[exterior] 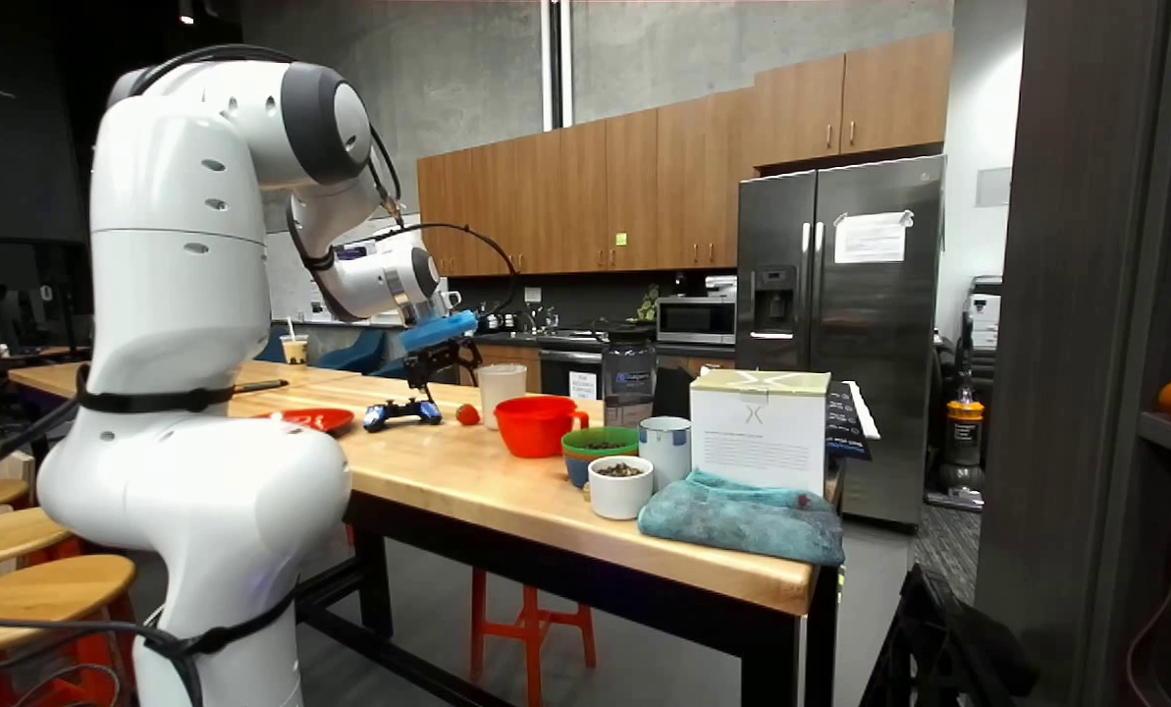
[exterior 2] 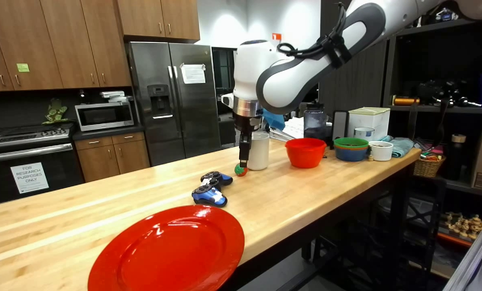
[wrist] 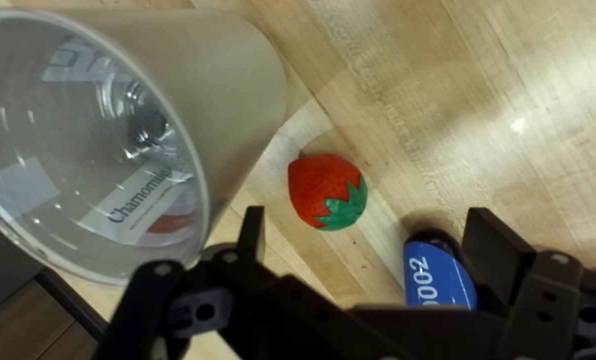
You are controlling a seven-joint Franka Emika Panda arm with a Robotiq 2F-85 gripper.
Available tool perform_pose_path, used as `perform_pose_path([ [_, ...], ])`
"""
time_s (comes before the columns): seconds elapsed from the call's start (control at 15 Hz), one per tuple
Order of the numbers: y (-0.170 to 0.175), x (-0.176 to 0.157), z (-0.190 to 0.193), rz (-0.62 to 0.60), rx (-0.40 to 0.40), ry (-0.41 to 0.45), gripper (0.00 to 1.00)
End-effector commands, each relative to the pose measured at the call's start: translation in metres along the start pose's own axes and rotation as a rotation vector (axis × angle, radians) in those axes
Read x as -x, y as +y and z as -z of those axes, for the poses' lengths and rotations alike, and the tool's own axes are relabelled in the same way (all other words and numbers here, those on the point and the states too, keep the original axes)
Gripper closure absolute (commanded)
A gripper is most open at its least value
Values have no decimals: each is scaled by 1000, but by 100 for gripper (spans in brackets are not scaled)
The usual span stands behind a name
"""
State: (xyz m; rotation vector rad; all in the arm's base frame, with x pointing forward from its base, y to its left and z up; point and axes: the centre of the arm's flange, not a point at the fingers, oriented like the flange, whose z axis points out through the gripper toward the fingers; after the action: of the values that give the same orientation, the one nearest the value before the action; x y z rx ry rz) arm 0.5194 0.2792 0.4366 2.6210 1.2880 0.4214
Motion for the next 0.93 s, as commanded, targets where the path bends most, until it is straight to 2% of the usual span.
perform_pose_path([
  [0.0, 8, 13, 5, -7, 68, -9, 0],
  [0.33, 13, 20, 0, -15, 98, -31, 0],
  [0.47, 11, 16, 3, -19, 78, -24, 0],
  [0.67, 5, -1, 29, -29, 22, 29, 0],
  [0.87, 0, -17, 58, -34, 11, 89, 0],
])
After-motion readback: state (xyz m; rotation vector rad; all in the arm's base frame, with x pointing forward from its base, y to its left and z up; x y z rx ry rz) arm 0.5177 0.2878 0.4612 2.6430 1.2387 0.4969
